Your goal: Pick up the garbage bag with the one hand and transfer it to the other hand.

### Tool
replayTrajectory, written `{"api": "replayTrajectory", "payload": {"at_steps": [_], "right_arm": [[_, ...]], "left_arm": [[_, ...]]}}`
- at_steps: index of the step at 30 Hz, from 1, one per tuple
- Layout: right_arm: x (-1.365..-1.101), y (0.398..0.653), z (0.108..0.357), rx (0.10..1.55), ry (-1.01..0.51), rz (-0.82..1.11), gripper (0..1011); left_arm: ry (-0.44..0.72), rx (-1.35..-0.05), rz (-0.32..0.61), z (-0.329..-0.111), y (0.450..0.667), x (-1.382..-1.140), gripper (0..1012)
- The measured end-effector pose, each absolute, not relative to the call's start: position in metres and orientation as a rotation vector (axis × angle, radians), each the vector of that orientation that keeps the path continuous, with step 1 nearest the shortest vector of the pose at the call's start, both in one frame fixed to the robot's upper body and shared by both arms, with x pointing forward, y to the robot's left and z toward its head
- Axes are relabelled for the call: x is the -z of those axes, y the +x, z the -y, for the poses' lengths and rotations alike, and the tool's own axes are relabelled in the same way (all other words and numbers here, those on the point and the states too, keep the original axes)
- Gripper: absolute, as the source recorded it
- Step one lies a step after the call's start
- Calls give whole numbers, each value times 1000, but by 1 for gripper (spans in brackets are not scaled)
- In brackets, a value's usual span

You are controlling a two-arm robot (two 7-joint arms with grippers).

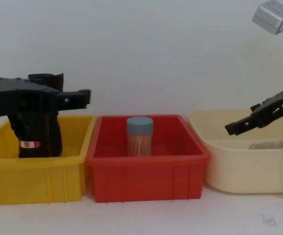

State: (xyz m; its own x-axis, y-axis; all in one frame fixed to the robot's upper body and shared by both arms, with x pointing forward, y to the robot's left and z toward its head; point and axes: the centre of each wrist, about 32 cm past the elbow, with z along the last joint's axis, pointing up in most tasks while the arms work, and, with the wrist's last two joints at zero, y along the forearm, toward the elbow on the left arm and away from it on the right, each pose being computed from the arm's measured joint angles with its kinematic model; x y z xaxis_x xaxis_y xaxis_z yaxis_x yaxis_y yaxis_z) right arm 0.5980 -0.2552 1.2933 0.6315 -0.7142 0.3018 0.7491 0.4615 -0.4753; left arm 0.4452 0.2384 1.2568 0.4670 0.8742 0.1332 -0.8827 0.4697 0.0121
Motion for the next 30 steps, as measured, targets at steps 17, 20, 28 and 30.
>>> {"api": "replayTrajectory", "payload": {"at_steps": [17,20,28,30], "right_arm": [[-1293,598,255,901,-617,62,1001],[-1293,598,255,901,-617,62,1000],[-1293,598,255,901,-616,62,1001],[-1293,598,255,901,-616,62,1001]], "left_arm": [[212,-1256,63,-256,423,-1270,1001],[227,-1271,62,-257,425,-1272,1000],[250,-1293,65,-263,438,-1277,1001],[251,-1292,67,-264,444,-1279,1000]]}}
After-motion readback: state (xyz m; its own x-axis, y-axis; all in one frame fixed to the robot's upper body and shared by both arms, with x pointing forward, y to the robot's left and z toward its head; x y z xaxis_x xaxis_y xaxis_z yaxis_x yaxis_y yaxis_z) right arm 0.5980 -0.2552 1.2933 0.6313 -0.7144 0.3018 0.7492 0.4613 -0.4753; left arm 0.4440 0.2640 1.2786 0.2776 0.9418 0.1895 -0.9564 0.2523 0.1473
